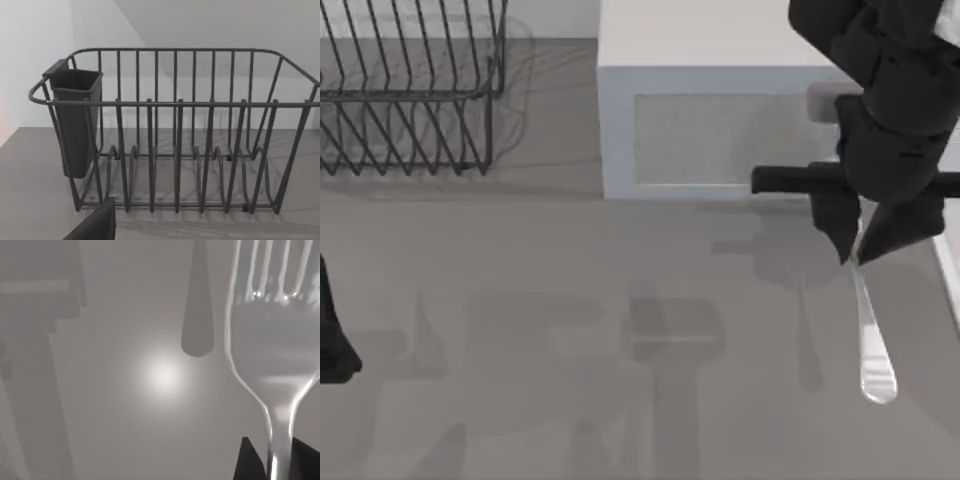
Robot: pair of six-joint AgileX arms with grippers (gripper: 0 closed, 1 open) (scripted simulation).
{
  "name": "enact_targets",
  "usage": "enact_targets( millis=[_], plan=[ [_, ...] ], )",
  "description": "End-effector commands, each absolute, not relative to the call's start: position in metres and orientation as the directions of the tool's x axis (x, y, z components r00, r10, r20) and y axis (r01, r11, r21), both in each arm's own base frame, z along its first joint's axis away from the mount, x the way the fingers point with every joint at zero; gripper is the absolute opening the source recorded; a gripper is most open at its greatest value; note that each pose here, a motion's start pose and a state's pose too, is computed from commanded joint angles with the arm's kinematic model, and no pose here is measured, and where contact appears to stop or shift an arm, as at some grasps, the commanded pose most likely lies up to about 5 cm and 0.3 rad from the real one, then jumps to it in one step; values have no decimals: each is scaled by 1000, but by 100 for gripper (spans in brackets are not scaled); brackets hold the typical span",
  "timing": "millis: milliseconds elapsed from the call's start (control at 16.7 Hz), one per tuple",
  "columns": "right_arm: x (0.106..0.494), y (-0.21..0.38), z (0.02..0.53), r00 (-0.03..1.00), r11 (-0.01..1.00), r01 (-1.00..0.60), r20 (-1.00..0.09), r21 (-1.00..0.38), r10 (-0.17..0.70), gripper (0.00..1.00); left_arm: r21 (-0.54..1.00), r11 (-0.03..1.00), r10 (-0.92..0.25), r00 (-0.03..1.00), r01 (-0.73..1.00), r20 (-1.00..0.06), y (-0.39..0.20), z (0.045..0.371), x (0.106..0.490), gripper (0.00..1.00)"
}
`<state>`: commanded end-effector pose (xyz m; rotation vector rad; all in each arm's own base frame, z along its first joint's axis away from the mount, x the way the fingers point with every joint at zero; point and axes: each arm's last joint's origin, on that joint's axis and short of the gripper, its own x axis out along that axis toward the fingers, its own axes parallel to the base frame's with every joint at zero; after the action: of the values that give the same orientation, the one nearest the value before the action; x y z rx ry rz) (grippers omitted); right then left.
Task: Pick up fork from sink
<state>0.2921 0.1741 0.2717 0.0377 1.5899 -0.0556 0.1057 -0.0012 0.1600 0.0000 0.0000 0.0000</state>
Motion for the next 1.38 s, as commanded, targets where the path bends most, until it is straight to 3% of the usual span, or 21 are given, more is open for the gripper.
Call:
enact_targets(
  millis=[480,1020,1320,1380],
  plan=[
    [288,187,266,-2,1000,15,-1000,1,1,0,0,1000,0,1000,0,0,-1,160,106,100],
    [289,189,167,4,1000,10,-1000,3,3,0,0,1000,0,1000,0,0,-1,160,106,100],
    [287,188,160,0,1000,10,-1000,0,0,0,0,1000,0,1000,0,0,-1,160,106,100],
    [287,188,160,0,1000,10,-1000,0,0,8,0,1000,0,1000,0,0,-1,160,106,100]
  ],
)
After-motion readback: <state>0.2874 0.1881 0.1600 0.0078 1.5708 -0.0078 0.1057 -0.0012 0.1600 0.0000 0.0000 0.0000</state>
